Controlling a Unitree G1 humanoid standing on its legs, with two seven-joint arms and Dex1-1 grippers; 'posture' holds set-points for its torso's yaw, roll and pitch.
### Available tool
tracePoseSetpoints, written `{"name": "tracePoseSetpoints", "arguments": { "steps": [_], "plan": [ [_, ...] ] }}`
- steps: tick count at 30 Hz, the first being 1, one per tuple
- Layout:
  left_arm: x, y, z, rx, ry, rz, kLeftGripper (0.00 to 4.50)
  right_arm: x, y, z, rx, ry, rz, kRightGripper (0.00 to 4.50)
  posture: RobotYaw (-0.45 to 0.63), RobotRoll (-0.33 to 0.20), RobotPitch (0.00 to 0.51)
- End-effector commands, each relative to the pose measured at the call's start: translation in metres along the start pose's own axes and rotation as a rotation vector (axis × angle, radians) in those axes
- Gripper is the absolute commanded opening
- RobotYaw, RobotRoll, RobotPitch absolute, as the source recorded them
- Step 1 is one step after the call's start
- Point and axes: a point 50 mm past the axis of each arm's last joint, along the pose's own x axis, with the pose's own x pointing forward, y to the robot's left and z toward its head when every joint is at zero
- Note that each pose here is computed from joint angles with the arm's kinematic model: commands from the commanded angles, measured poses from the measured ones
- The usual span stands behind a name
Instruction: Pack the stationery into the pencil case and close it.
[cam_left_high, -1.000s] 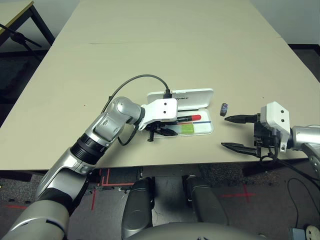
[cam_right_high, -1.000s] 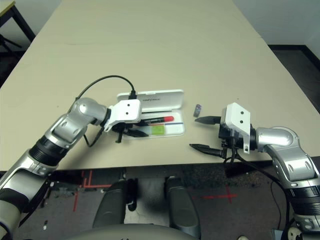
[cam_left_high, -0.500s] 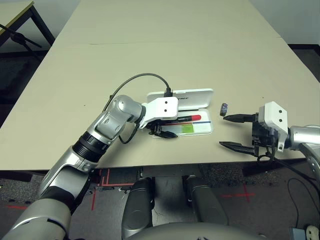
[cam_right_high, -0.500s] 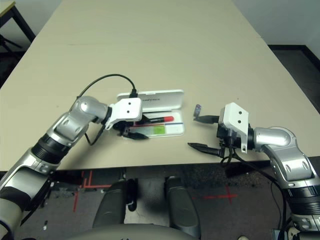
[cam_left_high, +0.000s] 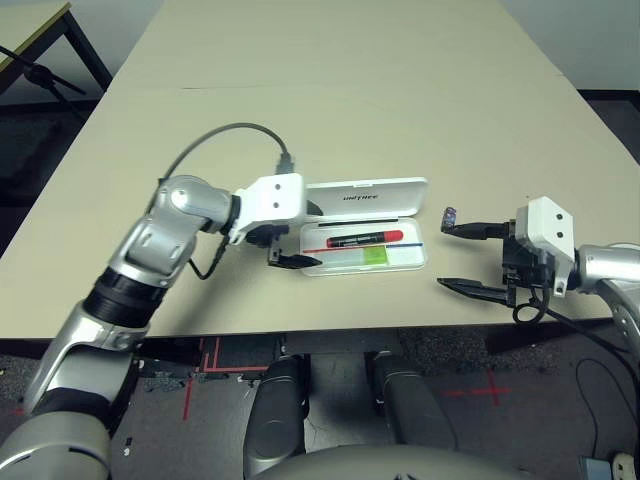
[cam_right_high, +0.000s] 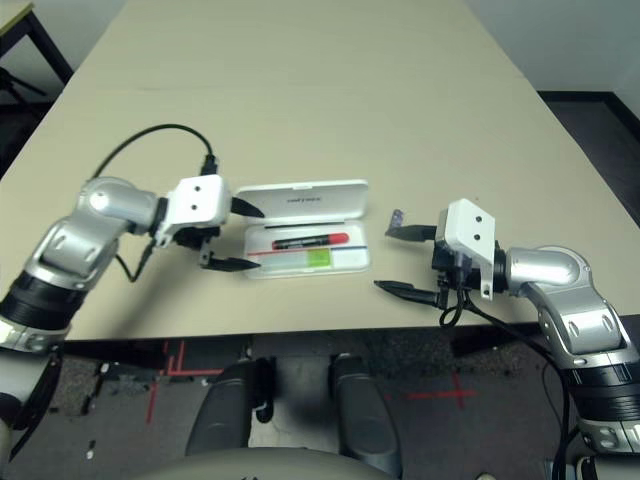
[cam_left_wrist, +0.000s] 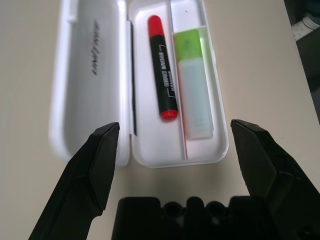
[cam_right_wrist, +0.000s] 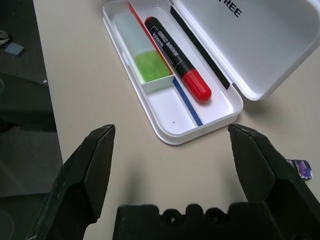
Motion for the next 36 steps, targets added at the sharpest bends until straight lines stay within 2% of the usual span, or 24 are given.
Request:
{"name": "tracePoseSetpoints", "arguments": {
  "steps": [1, 6, 13, 17, 20, 25, 36],
  "plan": [
    [-0.013, -0.010, 0.002, -0.007, 0.019, -0.007, 4.49, -0.002, 0.000, -0.001, 0.006, 0.019, 0.013, 4.50, -0.09, 0.000, 0.167],
    [-0.025, -0.024, 0.007, -0.014, 0.044, -0.015, 4.49, -0.003, -0.001, -0.001, 0.009, 0.026, 0.016, 4.50, -0.07, 0.000, 0.174],
    [-0.023, -0.029, 0.008, -0.026, 0.024, -0.005, 4.49, -0.005, -0.006, 0.004, 0.021, 0.031, -0.007, 4.50, -0.06, 0.000, 0.183],
    [-0.021, -0.035, 0.002, -0.042, 0.017, -0.004, 4.49, -0.016, -0.006, 0.014, 0.140, 0.095, -0.092, 4.50, -0.07, 0.000, 0.186],
    [-0.018, -0.037, -0.001, -0.045, 0.011, -0.006, 4.49, -0.021, -0.005, 0.019, 0.241, 0.196, -0.177, 4.50, -0.07, 0.000, 0.191],
    [-0.012, -0.037, -0.001, -0.044, 0.000, -0.014, 4.49, -0.013, -0.011, 0.026, 0.382, 0.223, -0.392, 4.50, -0.09, 0.000, 0.196],
    [-0.003, -0.034, 0.003, -0.033, -0.011, -0.040, 4.49, 0.023, -0.025, 0.043, 0.600, 0.243, -0.830, 4.50, -0.11, 0.000, 0.197]
  ]
}}
